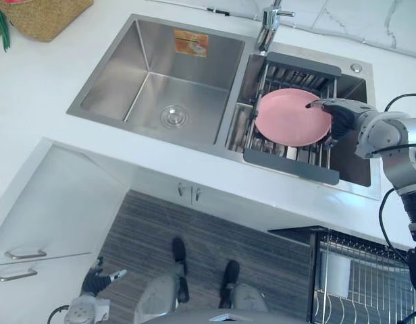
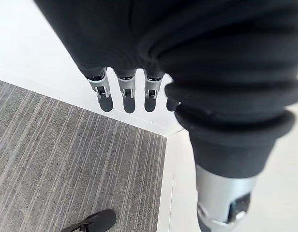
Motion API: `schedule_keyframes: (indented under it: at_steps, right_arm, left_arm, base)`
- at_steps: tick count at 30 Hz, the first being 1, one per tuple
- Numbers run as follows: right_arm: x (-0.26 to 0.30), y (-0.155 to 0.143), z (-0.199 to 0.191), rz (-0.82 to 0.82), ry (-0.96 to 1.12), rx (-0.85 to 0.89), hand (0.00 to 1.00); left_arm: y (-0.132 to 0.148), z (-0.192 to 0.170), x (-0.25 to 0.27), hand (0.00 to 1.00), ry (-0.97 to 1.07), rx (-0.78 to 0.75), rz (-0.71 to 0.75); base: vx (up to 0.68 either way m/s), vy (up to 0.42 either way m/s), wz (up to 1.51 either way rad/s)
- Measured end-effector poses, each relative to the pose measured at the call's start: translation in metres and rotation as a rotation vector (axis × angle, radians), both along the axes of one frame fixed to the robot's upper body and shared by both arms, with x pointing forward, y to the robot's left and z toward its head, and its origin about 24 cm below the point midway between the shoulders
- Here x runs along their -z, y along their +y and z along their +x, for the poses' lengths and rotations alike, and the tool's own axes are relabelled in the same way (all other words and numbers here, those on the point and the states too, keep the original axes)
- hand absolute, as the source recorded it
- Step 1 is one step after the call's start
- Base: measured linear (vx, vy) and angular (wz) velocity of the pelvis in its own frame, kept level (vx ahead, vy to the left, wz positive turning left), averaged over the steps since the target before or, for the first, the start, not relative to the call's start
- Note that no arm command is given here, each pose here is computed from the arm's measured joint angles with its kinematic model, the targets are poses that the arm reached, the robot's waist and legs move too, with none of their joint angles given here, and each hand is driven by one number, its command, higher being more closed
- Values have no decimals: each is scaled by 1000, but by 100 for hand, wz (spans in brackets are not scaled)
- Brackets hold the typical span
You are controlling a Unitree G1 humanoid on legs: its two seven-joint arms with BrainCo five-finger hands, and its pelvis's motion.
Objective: Walk over to the sink, pick up the cup, carry it to the dishwasher, place the cup inside the dishwasher, then close the dishwasher door
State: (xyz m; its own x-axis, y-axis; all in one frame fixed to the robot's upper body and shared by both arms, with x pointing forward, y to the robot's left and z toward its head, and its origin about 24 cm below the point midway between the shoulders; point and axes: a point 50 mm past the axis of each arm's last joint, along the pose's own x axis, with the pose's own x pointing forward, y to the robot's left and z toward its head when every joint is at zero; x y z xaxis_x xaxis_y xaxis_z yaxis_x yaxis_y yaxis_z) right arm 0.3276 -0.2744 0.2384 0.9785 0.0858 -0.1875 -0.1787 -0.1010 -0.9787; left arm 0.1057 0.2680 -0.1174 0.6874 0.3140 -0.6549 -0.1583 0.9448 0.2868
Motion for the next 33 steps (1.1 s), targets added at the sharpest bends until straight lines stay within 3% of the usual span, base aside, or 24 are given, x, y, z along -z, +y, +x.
schedule_keyframes:
  at_steps: [33]
  right_arm:
    - [36, 3, -13, -21, 121, -43, 0]
  left_arm:
    - [3, 2, -2, 0, -8, -27, 36]
  base:
    - [0, 0, 0]
